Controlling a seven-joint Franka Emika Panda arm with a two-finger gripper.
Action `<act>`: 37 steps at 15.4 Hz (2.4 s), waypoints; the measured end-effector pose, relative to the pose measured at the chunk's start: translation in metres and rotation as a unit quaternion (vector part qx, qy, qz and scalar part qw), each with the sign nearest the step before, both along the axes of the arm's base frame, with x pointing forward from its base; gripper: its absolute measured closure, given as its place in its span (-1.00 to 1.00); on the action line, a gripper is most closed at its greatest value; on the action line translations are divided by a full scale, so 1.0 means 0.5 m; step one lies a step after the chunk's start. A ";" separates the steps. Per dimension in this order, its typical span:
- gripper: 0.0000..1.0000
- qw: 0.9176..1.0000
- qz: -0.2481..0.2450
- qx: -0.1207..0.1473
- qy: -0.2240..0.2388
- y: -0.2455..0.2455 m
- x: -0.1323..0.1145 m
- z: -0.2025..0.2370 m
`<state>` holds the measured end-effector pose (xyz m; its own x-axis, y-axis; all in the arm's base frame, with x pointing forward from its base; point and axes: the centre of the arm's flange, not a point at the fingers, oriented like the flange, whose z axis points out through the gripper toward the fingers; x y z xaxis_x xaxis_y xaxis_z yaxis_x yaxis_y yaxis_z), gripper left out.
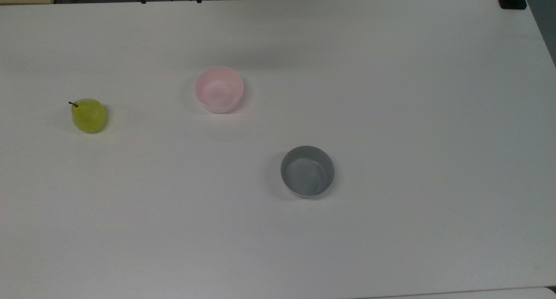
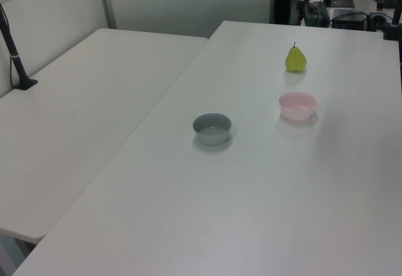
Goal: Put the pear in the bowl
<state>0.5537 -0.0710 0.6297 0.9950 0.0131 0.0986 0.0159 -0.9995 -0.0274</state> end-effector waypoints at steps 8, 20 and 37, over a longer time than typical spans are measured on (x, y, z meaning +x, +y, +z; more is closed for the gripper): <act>-1.00 1.000 0.002 0.000 0.001 0.004 0.000 -0.001; -1.00 0.997 0.072 -0.022 0.007 -0.053 -0.003 -0.012; -1.00 0.988 0.122 -0.088 0.044 -0.346 0.046 -0.212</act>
